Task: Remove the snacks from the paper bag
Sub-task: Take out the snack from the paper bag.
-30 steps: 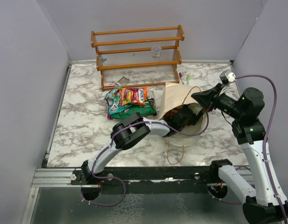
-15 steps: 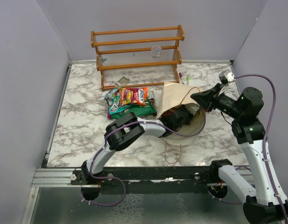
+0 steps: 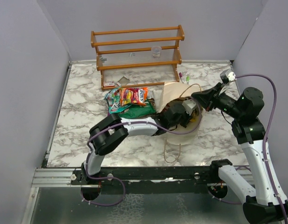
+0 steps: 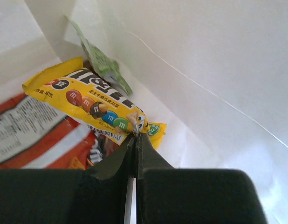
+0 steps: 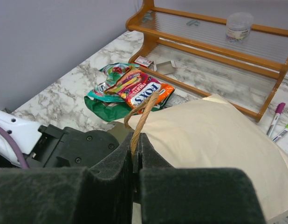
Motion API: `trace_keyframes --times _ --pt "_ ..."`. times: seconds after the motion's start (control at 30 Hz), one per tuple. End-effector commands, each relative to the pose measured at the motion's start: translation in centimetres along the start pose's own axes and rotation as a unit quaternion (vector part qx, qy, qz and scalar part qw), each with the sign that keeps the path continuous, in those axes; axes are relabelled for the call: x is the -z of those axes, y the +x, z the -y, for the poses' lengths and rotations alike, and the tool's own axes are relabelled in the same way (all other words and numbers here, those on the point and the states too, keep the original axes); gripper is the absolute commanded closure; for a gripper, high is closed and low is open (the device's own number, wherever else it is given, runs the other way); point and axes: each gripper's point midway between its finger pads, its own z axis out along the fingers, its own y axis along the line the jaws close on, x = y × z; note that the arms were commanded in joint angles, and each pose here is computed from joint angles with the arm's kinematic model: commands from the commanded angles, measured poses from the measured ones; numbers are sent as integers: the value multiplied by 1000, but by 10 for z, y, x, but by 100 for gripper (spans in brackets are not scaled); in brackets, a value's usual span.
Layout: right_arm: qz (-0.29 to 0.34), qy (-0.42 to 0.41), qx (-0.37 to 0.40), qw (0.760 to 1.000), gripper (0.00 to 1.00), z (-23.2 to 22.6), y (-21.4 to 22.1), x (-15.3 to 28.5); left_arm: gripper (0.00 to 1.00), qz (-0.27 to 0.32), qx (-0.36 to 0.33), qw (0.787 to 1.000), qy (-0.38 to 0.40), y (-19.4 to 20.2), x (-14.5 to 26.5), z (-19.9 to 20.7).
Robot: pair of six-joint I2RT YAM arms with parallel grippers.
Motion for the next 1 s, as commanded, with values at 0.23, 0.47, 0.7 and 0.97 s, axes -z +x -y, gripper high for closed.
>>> trace_keyframes --times 0.23,0.47,0.7,0.97 --pt "35 54 12 998 98 10 -16 8 100 -28 48 990 131 -16 87 46" --pt "48 110 5 993 98 28 -15 14 100 -4 -16 978 208 -33 163 63" --pt "48 105 4 993 98 29 -12 10 100 18 -100 978 180 -52 234 43" --pt "44 95 4 994 98 28 -8 7 100 83 -161 982 -61 -102 283 -44"
